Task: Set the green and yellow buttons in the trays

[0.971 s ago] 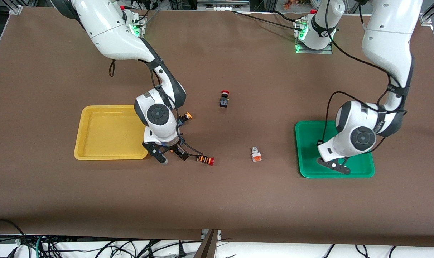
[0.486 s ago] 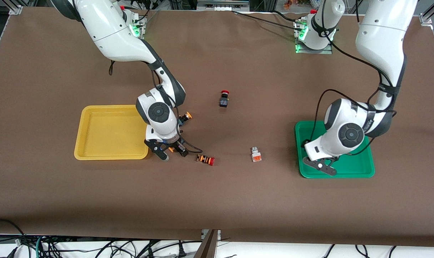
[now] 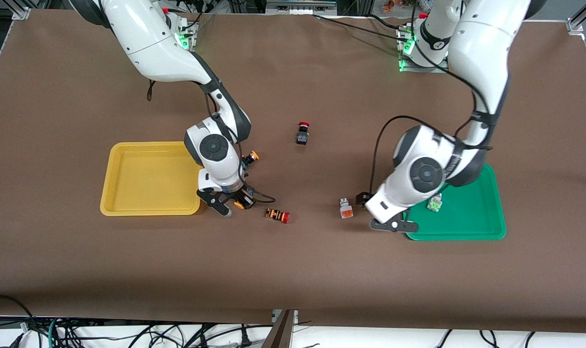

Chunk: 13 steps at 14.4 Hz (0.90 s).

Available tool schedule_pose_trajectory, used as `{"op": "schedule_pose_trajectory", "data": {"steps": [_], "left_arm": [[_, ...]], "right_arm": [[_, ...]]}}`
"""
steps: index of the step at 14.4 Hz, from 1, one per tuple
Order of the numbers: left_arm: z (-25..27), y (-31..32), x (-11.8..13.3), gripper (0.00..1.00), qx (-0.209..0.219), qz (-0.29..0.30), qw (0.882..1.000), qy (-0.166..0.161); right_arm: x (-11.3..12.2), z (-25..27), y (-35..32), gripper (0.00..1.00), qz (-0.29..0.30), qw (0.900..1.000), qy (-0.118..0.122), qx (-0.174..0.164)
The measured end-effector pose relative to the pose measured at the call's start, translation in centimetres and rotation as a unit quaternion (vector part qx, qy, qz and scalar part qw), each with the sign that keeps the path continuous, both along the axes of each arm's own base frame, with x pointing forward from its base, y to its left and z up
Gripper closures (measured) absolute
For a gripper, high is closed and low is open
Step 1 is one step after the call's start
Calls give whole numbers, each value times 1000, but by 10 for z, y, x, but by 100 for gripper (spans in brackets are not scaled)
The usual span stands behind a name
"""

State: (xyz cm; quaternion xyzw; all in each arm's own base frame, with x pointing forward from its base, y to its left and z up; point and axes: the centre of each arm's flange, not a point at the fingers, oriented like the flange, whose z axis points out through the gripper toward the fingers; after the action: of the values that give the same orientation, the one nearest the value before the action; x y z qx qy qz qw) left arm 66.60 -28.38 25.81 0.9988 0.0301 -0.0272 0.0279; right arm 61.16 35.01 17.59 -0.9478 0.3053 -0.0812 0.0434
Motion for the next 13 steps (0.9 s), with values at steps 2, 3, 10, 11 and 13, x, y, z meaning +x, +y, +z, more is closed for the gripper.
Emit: {"op": "schedule_pose_trajectory", "data": {"steps": [2,3,10,11,13], "left_arm": [[-25,-36,-1,0,-3,51,999,-3],[-35,-45,1,0,-8,60,998,-13],[-75,-52,-2,35,-12,63,998,-17],[-81,-52,-5,44,-9,61,998,-12],[-83,-52,-5,59,-8,61,998,-11]], "right_arm": [[4,7,-3,67,21,1000,-5,-4],[9,16,-12,67,41,999,-4,-14],[58,111,-177,67,210,972,75,-72],[58,113,-195,67,223,969,83,-73],[51,105,-229,67,246,961,99,-74]]}}
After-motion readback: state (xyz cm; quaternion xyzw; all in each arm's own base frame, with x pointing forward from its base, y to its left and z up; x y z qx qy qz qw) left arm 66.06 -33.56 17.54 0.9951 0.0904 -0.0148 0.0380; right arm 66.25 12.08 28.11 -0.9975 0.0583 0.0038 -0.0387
